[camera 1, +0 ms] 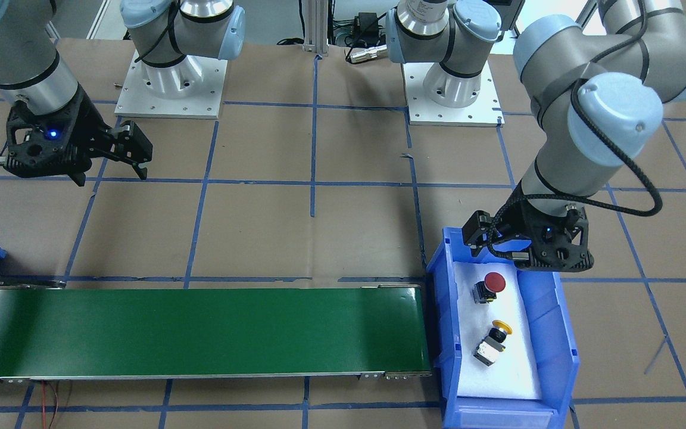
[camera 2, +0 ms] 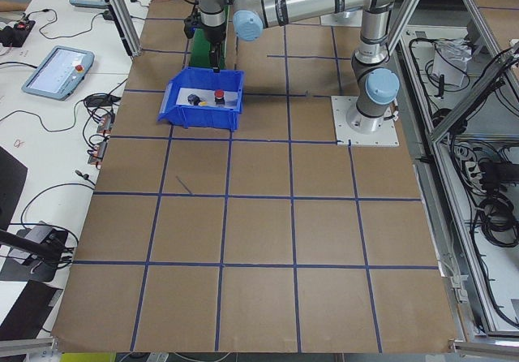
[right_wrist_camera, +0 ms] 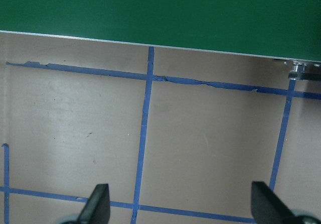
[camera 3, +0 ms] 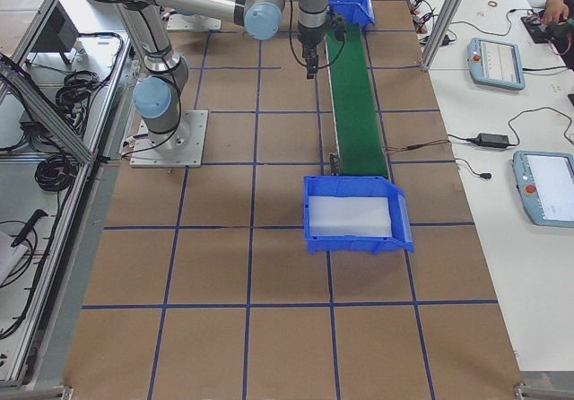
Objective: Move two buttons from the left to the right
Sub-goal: 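Close the left gripper on the red-capped button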
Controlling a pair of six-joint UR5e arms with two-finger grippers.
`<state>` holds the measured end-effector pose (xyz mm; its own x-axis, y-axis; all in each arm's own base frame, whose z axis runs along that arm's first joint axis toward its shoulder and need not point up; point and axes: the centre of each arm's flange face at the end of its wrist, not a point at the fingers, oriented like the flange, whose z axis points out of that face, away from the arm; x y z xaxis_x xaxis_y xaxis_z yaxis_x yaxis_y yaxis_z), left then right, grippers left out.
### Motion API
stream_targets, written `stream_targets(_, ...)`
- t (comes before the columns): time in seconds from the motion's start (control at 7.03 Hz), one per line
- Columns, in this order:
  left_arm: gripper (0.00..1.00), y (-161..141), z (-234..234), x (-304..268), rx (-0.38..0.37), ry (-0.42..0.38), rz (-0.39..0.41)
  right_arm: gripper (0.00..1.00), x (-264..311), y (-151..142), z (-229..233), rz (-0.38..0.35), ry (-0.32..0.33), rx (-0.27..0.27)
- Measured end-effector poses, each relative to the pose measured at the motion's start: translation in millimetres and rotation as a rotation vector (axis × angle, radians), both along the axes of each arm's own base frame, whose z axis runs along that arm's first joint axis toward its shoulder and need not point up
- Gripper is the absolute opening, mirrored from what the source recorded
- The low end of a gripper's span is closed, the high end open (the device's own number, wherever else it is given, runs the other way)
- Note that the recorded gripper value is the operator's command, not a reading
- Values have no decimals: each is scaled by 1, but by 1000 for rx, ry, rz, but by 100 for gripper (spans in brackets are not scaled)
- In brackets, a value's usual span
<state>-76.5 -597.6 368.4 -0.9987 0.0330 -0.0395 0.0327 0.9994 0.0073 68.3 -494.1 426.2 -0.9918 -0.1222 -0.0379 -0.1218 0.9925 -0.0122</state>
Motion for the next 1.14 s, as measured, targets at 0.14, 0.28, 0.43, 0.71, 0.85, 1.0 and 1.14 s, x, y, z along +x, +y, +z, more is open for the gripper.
stream_targets(0.14,100,-3,-17,5,17,1,12,100,0,0,0,0,0,0)
stream_targets(0.28,100,-7,-31,9,28,3,21,100,0,0,0,0,0,0)
stream_targets(0.43,100,-11,-47,12,22,6,26,100,0,0,0,0,0,1)
stream_targets(0.71,100,-14,-74,18,17,5,31,100,0,0,0,-1,0,1)
stream_targets(0.85,100,-12,-83,23,28,7,40,100,0,0,0,-1,0,1)
stream_targets(1.0,97,-10,-89,26,34,11,46,100,0,0,0,0,0,1)
stream_targets(1.14,95,-10,-93,27,34,17,48,100,0,0,0,0,0,1)
